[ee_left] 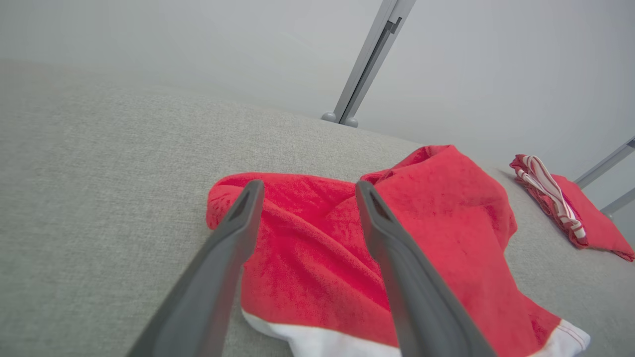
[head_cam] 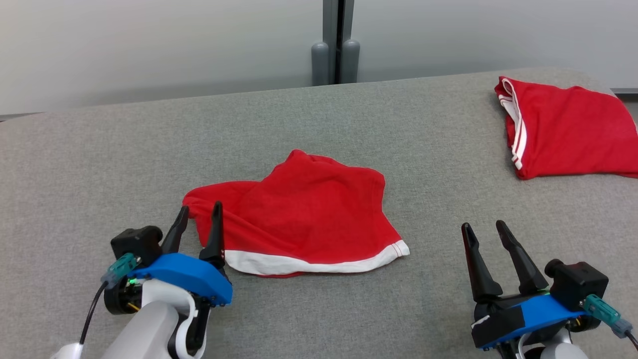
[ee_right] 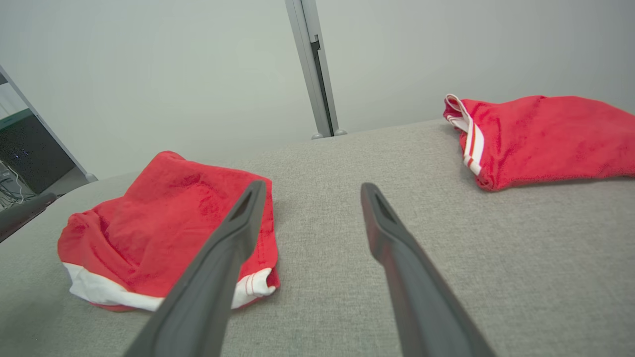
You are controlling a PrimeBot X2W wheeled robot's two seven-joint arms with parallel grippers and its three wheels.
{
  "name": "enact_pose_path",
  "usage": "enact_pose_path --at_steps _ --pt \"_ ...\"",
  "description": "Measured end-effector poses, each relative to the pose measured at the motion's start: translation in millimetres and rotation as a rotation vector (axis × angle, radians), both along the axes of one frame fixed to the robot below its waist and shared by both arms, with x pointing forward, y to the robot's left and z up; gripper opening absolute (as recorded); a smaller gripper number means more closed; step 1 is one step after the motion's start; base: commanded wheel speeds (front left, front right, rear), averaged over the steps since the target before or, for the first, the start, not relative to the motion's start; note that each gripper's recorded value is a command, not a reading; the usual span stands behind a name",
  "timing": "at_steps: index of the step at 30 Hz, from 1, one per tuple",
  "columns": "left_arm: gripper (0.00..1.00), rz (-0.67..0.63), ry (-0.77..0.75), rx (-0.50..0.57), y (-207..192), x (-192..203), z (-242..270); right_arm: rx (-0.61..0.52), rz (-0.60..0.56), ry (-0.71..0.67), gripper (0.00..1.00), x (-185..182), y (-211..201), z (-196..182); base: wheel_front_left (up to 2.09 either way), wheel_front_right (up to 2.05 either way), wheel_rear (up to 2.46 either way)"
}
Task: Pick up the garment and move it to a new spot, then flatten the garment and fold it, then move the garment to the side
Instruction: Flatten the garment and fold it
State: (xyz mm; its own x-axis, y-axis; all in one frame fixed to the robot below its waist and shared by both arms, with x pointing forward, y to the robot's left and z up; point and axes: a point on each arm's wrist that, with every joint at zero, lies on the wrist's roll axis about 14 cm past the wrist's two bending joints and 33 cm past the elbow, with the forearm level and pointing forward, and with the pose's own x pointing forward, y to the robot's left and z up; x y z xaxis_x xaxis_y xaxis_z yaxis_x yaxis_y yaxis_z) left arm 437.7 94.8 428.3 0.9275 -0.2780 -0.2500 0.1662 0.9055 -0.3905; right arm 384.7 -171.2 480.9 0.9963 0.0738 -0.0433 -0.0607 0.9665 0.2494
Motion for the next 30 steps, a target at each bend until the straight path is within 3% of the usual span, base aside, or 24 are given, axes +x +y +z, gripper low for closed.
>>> enact_pose_path --at_steps 12,30 --pt "1.00 0.143 -0.252 0.039 50 -34 60 -0.002 0.022 -0.038 1.00 1 7 15 0.00 0.00 0.00" --pt "1.00 0.195 -0.261 0.203 90 -85 47 -0.005 0.005 -0.027 1.00 -16 -1 18 0.00 0.00 0.00"
